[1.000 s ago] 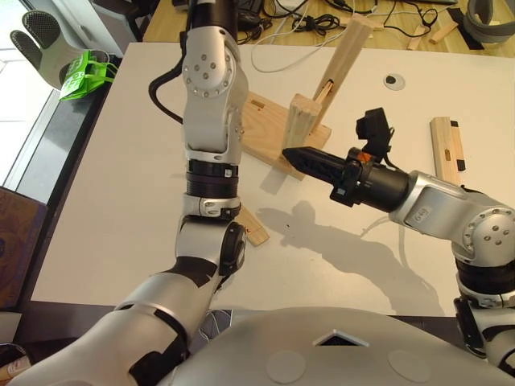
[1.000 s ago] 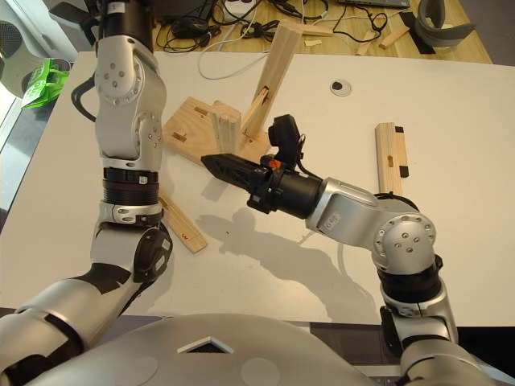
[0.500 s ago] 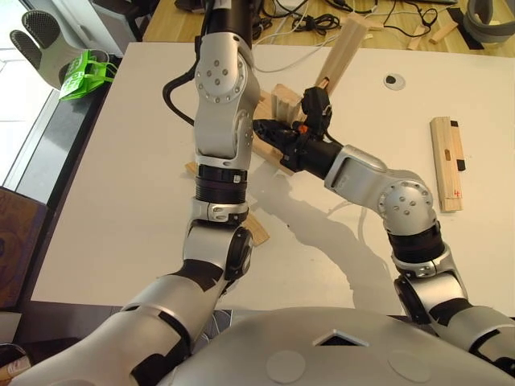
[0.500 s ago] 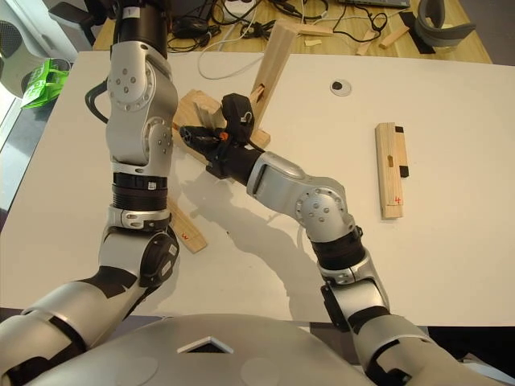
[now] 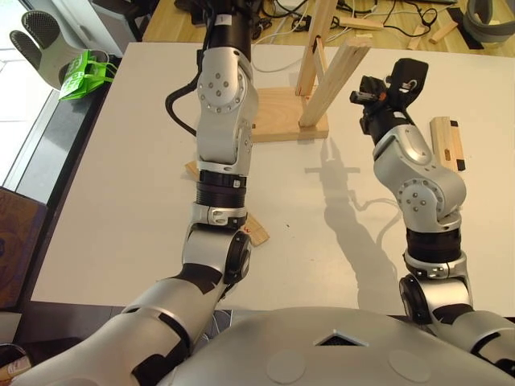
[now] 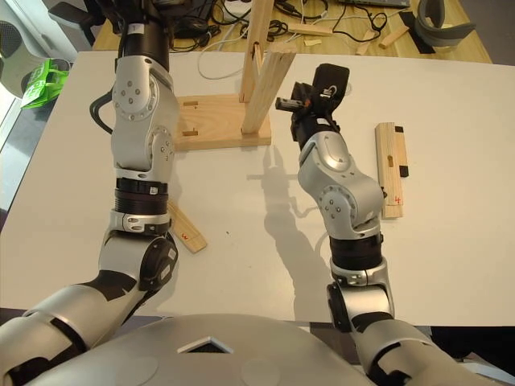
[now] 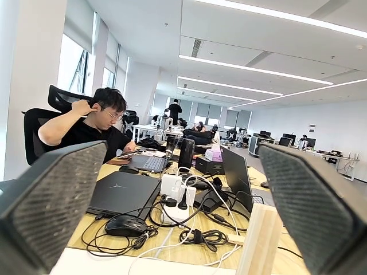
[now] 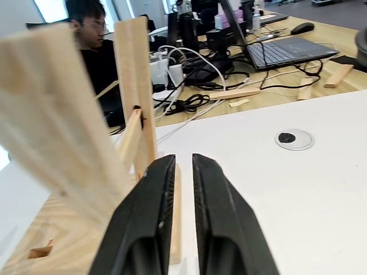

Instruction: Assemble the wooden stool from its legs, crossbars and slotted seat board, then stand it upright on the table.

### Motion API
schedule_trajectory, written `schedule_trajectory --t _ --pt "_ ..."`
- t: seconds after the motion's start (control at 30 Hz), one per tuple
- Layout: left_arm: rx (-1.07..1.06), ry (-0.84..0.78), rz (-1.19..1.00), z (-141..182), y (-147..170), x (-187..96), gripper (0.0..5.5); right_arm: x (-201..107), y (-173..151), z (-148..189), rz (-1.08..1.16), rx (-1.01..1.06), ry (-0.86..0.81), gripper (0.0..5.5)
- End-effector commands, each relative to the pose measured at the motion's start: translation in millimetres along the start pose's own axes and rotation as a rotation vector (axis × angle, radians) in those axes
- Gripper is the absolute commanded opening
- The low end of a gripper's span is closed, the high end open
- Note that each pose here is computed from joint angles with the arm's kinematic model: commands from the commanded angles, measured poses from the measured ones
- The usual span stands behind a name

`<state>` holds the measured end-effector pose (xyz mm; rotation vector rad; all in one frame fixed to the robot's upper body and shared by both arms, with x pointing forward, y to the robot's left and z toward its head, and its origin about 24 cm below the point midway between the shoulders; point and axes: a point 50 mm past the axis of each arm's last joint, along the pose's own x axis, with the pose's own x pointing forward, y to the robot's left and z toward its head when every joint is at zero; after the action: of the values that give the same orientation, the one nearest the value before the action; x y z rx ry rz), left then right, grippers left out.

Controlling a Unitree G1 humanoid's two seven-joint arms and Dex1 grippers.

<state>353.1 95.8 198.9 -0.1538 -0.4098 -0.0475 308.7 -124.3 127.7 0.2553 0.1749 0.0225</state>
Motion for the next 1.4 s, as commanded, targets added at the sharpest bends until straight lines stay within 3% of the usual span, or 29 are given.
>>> schedule_trajectory --t 0.03,0.17,0.37,0.6,0.83,0.93,1.0,1.27,1.4 --pt "0.016 0.000 -0.016 -2 -1 0 4.85 6 11 15 0.116 0.061 -0.009 0.56" --pt "0.034 0.018 -0.012 -11 4 -5 4.85 -23 31 5 0.231 0.096 0.091 0.56" --pt "0.045 0.042 -0.007 -21 7 -12 4.85 -38 22 10 0.221 -0.036 0.152 0.56" --pt "0.047 0.039 -0.008 -22 7 -11 4.85 -48 58 21 0.585 0.048 0.190 0.56" --pt "0.033 0.015 -0.015 -18 3 -8 4.85 -11 107 27 0.798 0.224 0.194 0.56" --pt "0.032 0.011 -0.014 -18 3 -7 4.85 7 113 23 0.953 0.418 0.215 0.56" --pt "0.027 0.010 -0.019 -19 0 -6 4.85 23 111 25 0.971 0.440 0.169 0.56" --pt "0.006 0.018 -0.030 -21 -7 -11 4.85 67 101 3 0.838 0.212 0.049 0.56" --pt "0.004 0.032 -0.036 -24 -8 -13 4.85 75 93 -16 0.670 -0.063 -0.003 0.56"
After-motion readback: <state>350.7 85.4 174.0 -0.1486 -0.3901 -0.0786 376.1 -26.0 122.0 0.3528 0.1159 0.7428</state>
